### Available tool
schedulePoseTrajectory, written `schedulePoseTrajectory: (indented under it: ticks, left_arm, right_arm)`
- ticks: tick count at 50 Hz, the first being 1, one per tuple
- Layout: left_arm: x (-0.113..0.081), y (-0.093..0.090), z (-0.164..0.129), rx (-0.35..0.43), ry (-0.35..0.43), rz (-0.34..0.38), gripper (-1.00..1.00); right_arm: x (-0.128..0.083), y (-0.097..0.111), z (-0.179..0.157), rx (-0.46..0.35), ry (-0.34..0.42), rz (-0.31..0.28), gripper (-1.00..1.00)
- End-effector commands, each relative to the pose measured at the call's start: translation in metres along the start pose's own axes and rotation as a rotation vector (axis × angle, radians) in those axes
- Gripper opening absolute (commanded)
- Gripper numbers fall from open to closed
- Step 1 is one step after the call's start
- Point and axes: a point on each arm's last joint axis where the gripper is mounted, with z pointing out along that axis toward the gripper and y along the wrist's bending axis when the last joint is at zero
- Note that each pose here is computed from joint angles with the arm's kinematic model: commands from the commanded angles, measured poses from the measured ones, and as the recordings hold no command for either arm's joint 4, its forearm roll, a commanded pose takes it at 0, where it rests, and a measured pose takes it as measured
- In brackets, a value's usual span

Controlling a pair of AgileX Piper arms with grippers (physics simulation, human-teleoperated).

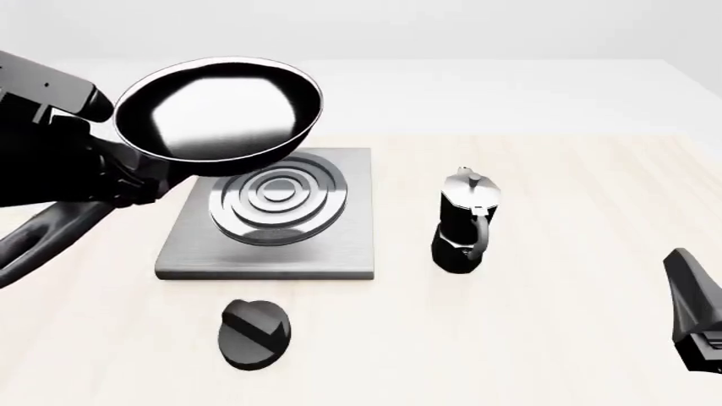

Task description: Turn on the stove and put the frying pan on it.

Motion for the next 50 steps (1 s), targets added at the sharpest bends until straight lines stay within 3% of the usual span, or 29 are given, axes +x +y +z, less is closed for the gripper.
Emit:
schedulePoseTrajectory:
  ticks: [1, 5, 25, 50]
  left_arm:
    - [-0.009, -0.002, 0.001, 0.012, -0.014, -0.008, -1.0]
    - [-0.013, -0.001, 0.003, 0.009, -0.021, -0.048, -1.0]
    - [-0.003, -0.009, 0.018, 0.04, 0.044, -0.035, -1.0]
    - [0.005, -0.019, 0.039, 0.069, 0.056, -0.019, -1.0]
  right_arm:
    - [0.0, 0.0, 0.0, 0.0, -0.001, 0.0, 1.0]
    - [0.0, 0.0, 0.0, 0.0, 0.001, 0.0, 1.0]
    - [0.0, 0.0, 0.0, 0.0, 0.001, 0.0, 1.0]
    - [0.0, 0.0, 0.0, 0.0, 0.001, 0.0, 1.0]
